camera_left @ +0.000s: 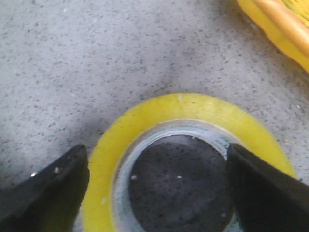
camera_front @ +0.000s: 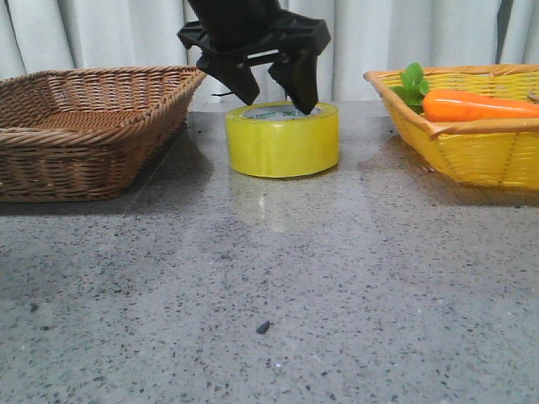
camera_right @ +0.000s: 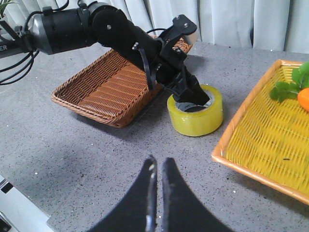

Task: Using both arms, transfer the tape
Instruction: 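Close the left gripper on the tape roll's rim, then lift the tape roll with the left gripper and drop it into the brown basket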

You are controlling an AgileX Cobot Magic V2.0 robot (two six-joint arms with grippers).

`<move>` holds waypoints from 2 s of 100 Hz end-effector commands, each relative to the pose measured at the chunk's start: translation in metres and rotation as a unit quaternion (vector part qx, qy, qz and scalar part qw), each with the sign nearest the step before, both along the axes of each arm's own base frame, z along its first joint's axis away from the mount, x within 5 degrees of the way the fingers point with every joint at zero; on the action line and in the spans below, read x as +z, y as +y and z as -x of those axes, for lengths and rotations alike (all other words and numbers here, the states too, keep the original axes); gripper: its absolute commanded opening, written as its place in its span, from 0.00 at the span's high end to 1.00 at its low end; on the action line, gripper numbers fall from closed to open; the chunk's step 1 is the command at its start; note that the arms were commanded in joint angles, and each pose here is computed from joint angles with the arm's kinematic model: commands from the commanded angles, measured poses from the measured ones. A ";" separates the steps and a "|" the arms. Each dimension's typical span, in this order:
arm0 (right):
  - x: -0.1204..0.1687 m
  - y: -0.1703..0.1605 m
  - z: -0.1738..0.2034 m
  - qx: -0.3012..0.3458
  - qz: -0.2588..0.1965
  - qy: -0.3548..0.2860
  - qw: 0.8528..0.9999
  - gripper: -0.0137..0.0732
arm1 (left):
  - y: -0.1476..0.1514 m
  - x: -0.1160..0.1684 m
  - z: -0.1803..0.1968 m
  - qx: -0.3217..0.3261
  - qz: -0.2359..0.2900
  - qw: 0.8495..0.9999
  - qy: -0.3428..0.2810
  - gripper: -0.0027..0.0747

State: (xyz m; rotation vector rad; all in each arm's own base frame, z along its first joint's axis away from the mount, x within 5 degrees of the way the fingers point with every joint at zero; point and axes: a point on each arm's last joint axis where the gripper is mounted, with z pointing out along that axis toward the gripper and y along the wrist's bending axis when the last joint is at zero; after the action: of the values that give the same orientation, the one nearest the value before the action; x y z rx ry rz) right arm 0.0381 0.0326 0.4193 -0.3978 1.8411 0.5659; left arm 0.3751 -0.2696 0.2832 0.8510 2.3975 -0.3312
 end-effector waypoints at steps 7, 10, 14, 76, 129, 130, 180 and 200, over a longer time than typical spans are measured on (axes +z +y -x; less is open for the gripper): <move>0.013 -0.001 0.001 -0.002 -0.025 -0.038 0.999 0.92 | 0.015 0.018 0.000 0.023 0.002 1.000 0.009 0.26; 0.013 -0.001 0.001 -0.002 -0.025 -0.038 0.999 0.92 | 0.016 0.017 0.000 0.023 0.000 1.000 0.013 0.26; 0.013 -0.001 0.001 -0.002 -0.025 -0.038 0.999 0.92 | 0.016 0.016 0.000 0.022 -0.006 1.000 0.019 0.26; 0.012 0.000 0.000 -0.002 -0.024 -0.035 0.999 0.92 | 0.012 0.038 0.005 0.006 0.024 1.000 -0.002 0.99; 0.010 0.000 0.001 -0.001 -0.016 -0.025 1.000 0.92 | 0.140 0.182 0.046 0.107 0.002 0.981 -0.161 0.99; 0.010 0.000 0.001 0.000 -0.016 -0.024 1.000 0.92 | 0.141 0.179 0.044 0.109 0.000 0.981 -0.159 0.99; 0.001 0.000 0.004 0.008 0.008 0.017 1.000 0.92 | 0.176 0.064 0.022 0.165 -0.044 0.983 -0.061 0.95; 0.004 -0.004 0.001 -0.009 0.027 -0.019 0.999 0.92 | 0.174 0.085 0.030 0.191 0.016 0.977 -0.091 0.53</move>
State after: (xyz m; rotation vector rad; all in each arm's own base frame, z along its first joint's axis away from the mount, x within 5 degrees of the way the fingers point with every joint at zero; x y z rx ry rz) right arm 0.0351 0.0315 0.4102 -0.4341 1.9419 0.5393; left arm 0.3566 -0.0966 0.3217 0.4731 2.4990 -0.0490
